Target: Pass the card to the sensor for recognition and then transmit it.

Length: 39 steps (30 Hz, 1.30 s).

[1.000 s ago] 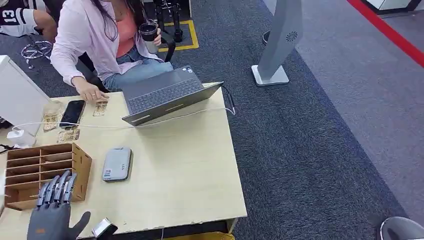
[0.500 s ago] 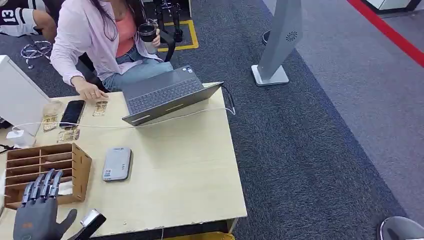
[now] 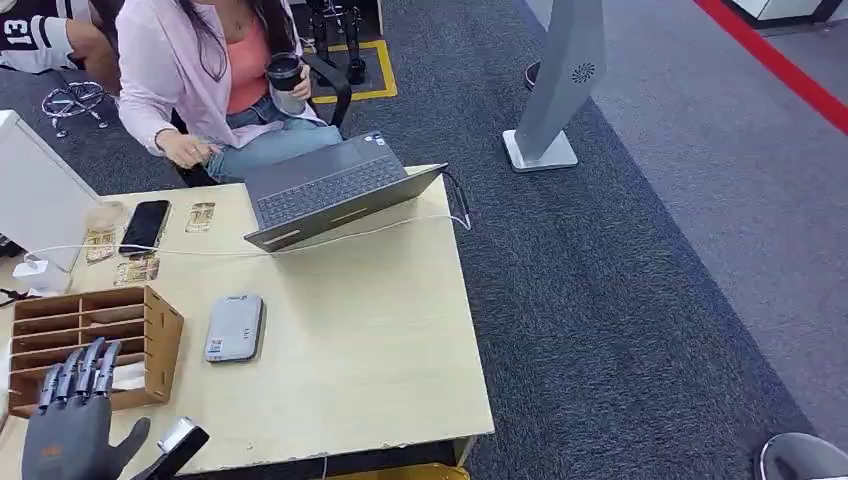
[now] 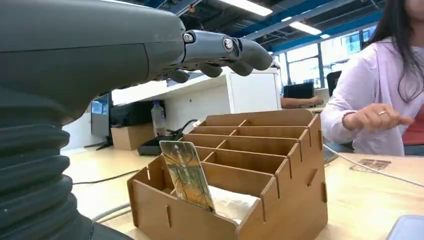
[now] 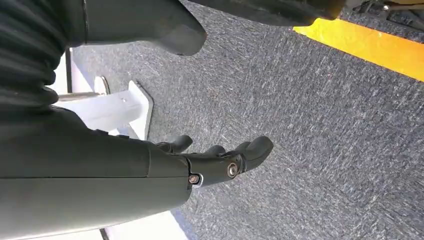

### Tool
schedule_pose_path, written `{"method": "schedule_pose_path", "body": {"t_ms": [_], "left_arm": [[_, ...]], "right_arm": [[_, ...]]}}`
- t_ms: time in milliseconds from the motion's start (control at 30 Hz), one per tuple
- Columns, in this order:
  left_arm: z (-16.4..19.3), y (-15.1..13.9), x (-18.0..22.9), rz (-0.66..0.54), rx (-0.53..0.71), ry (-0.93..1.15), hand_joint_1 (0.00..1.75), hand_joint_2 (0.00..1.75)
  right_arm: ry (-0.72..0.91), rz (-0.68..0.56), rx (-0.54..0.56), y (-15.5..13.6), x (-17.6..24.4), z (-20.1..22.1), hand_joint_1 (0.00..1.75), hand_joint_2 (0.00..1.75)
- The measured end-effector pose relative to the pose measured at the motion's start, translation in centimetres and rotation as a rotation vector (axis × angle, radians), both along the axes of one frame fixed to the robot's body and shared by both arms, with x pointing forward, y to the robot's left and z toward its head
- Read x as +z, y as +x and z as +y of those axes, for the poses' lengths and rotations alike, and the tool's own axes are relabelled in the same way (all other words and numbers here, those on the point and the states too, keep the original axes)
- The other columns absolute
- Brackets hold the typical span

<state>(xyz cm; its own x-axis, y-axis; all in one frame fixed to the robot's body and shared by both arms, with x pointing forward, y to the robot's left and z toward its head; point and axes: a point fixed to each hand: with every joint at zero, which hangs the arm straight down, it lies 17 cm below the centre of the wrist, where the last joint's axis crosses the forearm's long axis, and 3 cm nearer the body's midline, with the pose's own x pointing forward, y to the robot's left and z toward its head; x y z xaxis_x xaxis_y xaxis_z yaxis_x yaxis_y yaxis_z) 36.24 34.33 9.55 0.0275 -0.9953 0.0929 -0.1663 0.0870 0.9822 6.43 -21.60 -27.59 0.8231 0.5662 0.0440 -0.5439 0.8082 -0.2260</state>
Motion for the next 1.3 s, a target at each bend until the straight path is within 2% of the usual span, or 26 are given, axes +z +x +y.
{"method": "schedule_pose_path", "body": {"t_ms": [367,500,667,1300], "left_arm": [[0.1,0.0,0.0,0.002,0.004,0.0,0.0,1.75],[2.8,0.3,-1.3,0.058,0.116,0.024,0.0,1.75],[4.4,0.8,-2.7,0.089,0.148,0.042,0.0,1.75],[4.8,1.1,-4.7,0.134,0.171,0.037,0.0,1.75]], "right_arm": [[0.001,0.0,0.0,0.0,0.0,0.0,0.0,1.75],[0.009,0.01,0.024,-0.2,0.0,0.2,0.0,1.75],[0.007,0.01,0.031,-0.2,0.0,0.2,0.0,1.75],[0.013,0.013,0.037,-0.2,0.0,0.4,0.0,1.75]]}}
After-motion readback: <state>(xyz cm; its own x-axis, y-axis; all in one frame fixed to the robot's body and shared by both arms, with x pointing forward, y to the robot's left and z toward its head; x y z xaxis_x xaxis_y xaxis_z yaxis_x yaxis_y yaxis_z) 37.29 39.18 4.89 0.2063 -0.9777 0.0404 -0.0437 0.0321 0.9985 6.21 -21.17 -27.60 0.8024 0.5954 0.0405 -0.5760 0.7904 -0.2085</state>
